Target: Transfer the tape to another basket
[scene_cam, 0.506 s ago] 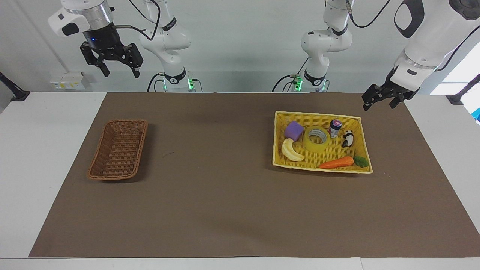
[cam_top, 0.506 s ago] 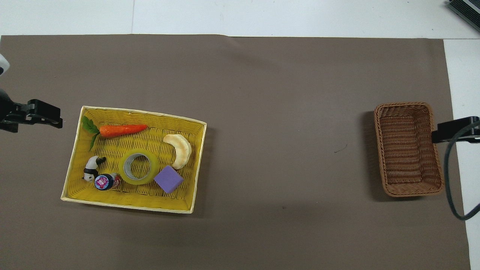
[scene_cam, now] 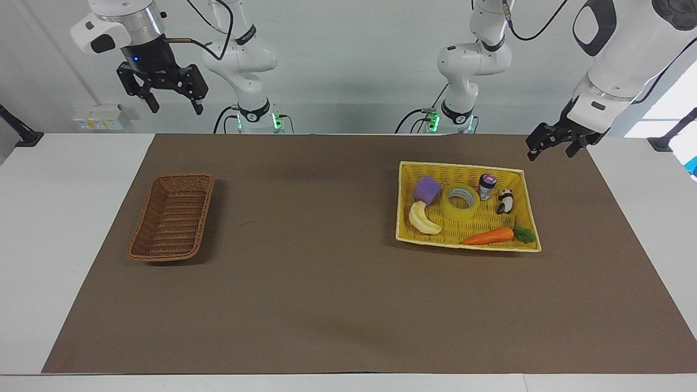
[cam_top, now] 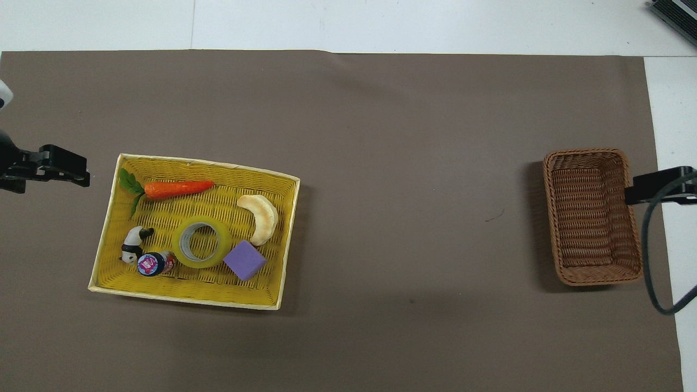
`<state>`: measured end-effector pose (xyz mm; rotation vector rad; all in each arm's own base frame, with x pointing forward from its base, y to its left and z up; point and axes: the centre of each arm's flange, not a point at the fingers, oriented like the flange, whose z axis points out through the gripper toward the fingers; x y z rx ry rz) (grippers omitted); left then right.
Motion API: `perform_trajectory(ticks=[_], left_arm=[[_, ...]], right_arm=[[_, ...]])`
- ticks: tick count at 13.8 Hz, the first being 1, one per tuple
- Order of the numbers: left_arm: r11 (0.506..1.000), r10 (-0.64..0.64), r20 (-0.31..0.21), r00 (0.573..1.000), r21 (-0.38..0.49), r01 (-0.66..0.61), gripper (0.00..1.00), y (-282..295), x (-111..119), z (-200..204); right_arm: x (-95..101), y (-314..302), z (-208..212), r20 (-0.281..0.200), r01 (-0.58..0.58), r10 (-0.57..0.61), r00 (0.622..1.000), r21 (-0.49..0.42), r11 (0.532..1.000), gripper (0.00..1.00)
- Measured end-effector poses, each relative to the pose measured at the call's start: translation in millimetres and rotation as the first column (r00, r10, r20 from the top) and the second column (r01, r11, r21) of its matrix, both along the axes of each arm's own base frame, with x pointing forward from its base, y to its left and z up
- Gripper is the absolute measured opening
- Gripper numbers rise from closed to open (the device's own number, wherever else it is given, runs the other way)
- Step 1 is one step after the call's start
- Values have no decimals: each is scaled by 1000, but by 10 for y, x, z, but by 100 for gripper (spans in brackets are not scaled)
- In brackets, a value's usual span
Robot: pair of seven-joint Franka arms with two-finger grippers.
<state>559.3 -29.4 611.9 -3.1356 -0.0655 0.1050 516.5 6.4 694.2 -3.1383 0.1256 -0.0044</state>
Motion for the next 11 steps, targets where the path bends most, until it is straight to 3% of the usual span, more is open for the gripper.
perform_trajectory(ticks=[11], left_arm=[[1000,0,0,1000,0,0,100,-1,0,-2]], right_arm=[[48,1,-65,14,0,0,1000,0,1000,100]])
